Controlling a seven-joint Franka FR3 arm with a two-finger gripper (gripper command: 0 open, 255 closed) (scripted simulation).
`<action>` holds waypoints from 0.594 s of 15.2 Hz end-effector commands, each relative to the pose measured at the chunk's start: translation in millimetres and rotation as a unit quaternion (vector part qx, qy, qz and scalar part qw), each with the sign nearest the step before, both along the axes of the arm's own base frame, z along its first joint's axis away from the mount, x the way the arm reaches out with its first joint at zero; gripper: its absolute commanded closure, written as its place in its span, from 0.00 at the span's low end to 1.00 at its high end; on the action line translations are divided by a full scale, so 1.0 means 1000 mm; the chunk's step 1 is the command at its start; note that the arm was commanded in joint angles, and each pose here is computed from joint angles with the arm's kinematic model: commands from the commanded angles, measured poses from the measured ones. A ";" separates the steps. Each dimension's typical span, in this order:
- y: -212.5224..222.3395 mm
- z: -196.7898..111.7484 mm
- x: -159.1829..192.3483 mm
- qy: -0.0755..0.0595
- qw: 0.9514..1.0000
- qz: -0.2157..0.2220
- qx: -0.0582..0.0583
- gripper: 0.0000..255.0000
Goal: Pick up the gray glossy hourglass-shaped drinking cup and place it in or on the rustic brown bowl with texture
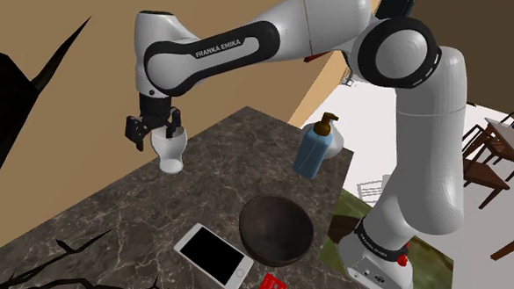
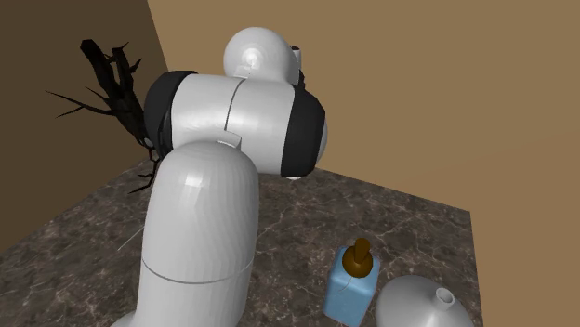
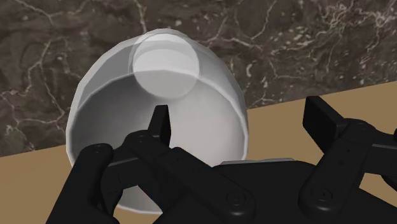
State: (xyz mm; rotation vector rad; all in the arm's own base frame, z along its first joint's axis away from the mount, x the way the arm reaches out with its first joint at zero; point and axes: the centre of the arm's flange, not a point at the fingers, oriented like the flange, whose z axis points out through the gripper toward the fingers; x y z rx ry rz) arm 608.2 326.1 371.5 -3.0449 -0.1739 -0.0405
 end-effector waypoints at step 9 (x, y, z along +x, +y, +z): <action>0.000 0.000 0.000 0.000 1.000 0.000 0.000 1.00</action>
